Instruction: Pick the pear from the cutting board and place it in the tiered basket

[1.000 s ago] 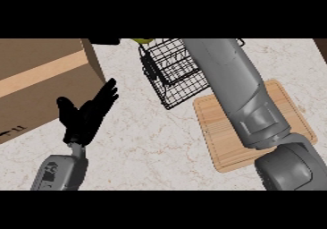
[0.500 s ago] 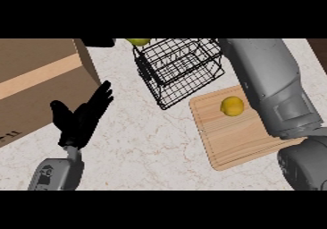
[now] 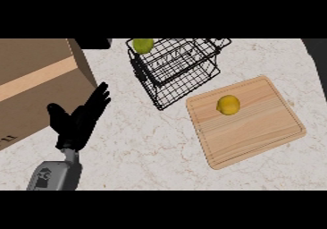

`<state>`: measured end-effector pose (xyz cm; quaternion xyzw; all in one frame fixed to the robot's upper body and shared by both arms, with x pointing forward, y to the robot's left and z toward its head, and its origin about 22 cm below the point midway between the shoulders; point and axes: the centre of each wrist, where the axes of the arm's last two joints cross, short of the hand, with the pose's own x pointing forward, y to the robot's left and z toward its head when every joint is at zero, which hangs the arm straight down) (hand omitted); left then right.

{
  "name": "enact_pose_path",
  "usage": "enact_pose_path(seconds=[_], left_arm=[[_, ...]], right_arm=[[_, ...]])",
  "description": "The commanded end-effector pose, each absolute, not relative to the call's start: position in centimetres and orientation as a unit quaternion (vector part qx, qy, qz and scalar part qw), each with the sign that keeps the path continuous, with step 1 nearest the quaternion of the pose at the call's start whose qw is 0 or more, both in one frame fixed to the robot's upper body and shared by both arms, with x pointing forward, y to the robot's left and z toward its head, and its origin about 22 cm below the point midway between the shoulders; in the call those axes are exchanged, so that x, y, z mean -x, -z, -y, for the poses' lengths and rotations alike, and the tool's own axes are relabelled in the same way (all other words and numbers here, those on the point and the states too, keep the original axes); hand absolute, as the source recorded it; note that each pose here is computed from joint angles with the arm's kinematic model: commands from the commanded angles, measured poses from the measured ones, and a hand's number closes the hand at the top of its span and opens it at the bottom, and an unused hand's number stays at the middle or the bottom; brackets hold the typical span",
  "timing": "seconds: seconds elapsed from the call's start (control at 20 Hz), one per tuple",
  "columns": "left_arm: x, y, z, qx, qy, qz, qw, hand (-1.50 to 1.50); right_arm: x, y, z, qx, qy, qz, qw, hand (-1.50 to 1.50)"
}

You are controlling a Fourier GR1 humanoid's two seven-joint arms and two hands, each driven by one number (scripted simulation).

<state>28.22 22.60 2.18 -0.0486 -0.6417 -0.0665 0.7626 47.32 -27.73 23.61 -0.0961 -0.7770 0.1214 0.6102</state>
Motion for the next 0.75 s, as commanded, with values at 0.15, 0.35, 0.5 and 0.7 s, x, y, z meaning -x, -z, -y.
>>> enact_pose_path(seconds=[0.15, 0.35, 0.5, 0.7], left_arm=[[-28.6, -2.1, -22.2, 0.048, 0.068, 0.640, 0.764, 0.00], [-28.4, -3.3, -20.9, 0.062, 0.074, 0.643, 0.759, 0.00], [-27.9, -2.1, -21.5, 0.046, 0.080, 0.651, 0.754, 0.00], [-28.8, -1.7, -22.7, 0.064, 0.081, 0.644, 0.758, 0.00]], right_arm=[[-42.8, -25.7, 40.9, 0.083, -0.172, 0.772, 0.606, -1.50], [-40.1, -25.0, 45.9, 0.086, -0.170, 0.766, 0.614, -1.50], [-37.6, -26.8, 49.4, 0.085, -0.174, 0.765, 0.614, -1.50], [-35.8, -25.0, 51.8, 0.092, -0.153, 0.777, 0.604, -1.50]])
